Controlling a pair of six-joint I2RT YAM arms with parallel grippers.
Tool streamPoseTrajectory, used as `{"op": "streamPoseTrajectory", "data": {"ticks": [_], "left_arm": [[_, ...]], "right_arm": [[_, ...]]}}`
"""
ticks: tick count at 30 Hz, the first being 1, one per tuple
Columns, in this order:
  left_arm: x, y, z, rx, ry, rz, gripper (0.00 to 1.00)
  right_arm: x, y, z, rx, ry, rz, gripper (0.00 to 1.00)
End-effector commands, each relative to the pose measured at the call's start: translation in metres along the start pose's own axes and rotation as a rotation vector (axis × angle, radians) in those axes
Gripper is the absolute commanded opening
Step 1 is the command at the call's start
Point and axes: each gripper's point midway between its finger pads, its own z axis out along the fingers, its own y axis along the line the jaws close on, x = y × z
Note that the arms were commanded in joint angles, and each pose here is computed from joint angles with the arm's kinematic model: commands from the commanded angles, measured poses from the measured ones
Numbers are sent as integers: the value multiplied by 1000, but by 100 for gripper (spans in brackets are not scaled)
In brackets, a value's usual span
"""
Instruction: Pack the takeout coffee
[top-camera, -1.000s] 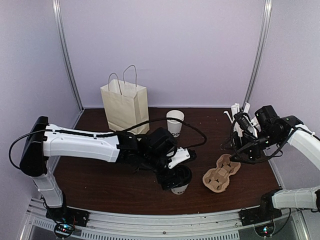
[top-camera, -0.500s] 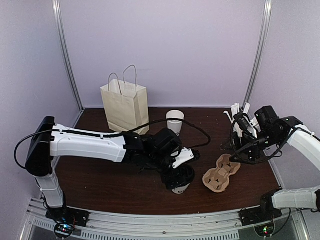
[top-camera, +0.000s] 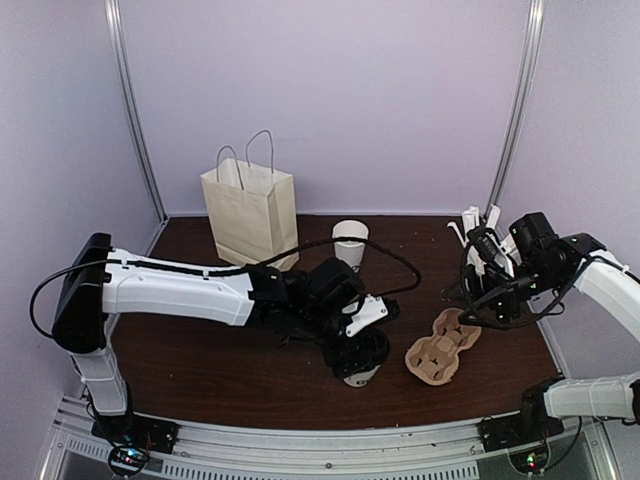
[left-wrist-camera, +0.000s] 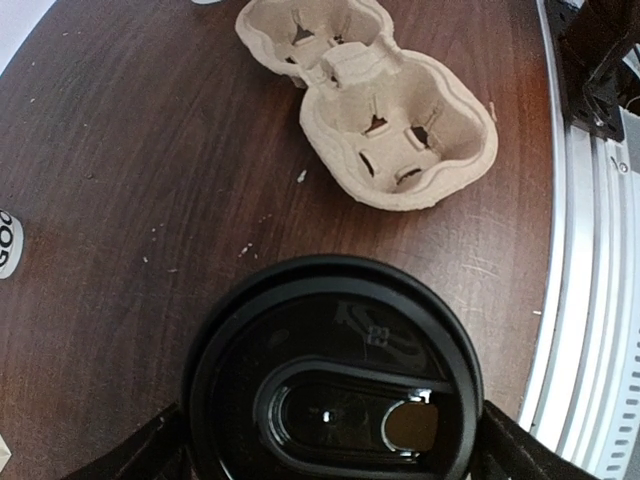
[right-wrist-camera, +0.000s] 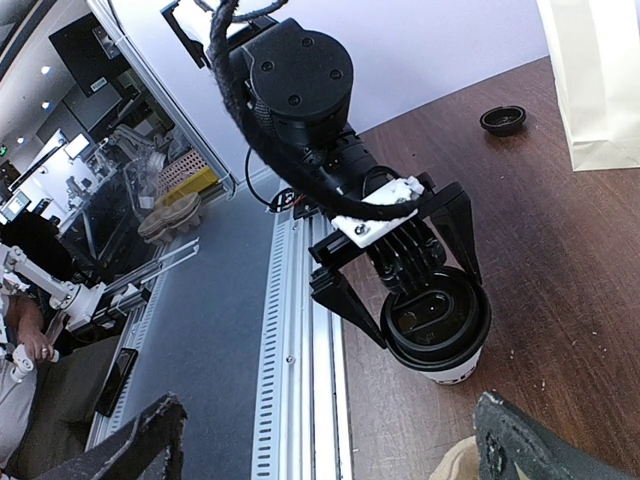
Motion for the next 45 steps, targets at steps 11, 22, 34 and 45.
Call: {"op": "streamPoseTrajectory", "data": {"ticks": [11, 22, 34, 45], "left_arm": [[48, 83, -95, -428, -13, -129, 89], [175, 185, -213, -819, -12, -641, 89], [260, 206, -225, -862, 19, -977, 91], [270, 204, -229, -869, 42, -1024, 98]], "right_arm": [[2, -3, -1, 22, -1, -16, 100], [2, -3, -2, 25, -3, -17, 100], [2, -4, -1, 28, -2, -12, 100], [3, -6, -1, 30, 1, -5, 100]]}}
